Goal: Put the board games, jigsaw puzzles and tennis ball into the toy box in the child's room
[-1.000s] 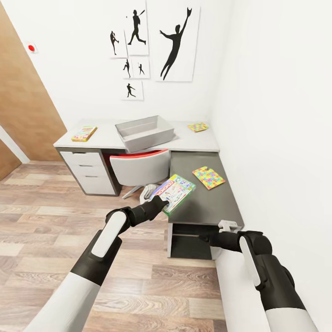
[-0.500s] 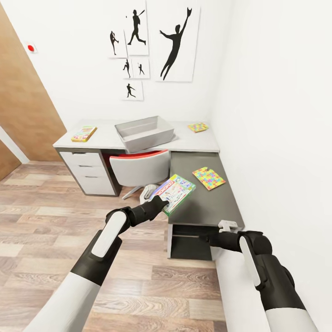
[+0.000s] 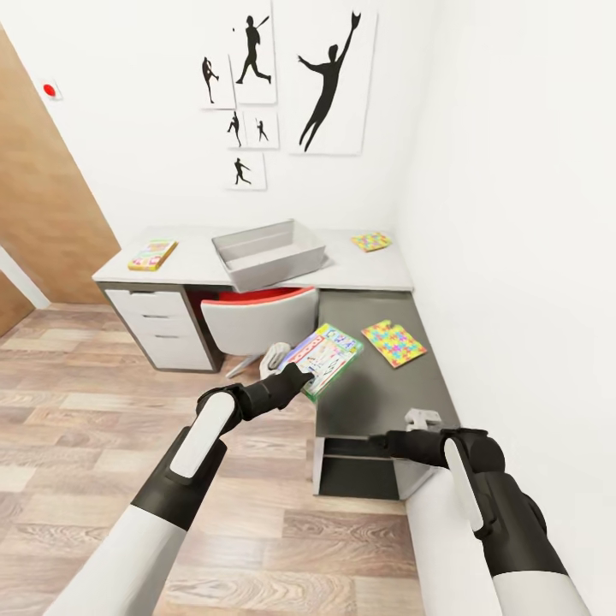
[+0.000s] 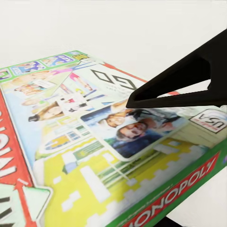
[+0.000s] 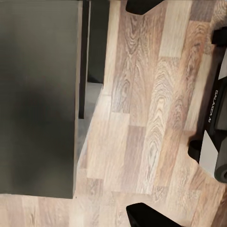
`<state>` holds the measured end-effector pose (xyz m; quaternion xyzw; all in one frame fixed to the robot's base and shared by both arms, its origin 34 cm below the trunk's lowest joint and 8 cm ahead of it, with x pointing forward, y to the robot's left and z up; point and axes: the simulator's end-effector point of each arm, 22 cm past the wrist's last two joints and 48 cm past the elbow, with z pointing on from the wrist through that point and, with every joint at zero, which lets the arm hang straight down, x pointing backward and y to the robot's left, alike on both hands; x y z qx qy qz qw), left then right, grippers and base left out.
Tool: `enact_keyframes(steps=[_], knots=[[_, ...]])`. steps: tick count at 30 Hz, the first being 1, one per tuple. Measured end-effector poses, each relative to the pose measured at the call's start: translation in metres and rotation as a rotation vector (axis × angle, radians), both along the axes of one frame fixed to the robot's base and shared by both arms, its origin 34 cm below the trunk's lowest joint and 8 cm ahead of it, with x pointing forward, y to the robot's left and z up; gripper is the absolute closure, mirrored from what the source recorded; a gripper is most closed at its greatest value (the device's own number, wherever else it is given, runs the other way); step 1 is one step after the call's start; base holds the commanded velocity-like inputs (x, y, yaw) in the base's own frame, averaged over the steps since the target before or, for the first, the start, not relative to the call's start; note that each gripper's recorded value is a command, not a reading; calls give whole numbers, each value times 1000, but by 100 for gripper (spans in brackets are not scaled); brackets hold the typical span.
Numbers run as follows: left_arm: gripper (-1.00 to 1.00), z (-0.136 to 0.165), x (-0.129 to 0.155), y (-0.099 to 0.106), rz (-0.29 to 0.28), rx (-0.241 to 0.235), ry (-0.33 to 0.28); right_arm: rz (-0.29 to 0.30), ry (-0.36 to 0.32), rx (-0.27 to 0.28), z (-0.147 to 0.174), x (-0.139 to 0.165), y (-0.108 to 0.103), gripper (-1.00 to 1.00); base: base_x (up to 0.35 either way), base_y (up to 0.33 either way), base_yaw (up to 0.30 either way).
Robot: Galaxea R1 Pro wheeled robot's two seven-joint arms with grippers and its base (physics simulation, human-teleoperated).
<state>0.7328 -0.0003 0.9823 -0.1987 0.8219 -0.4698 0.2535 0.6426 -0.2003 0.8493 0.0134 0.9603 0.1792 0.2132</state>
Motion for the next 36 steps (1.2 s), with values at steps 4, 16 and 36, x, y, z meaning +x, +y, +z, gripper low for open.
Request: enact_keyframes(steps=[4,16,36], knots=[[100,0,0,0,-1,1,0,0,0,0,0,0,0,-100,292,77,0],[100,0,-1,-2,-7,4,-2,1,1,0,0,0,0,-100,310,84,0],[100,0,-1,-3,-8,2,-1,2,-17,-1,9,3,1,-100,111,23,89]])
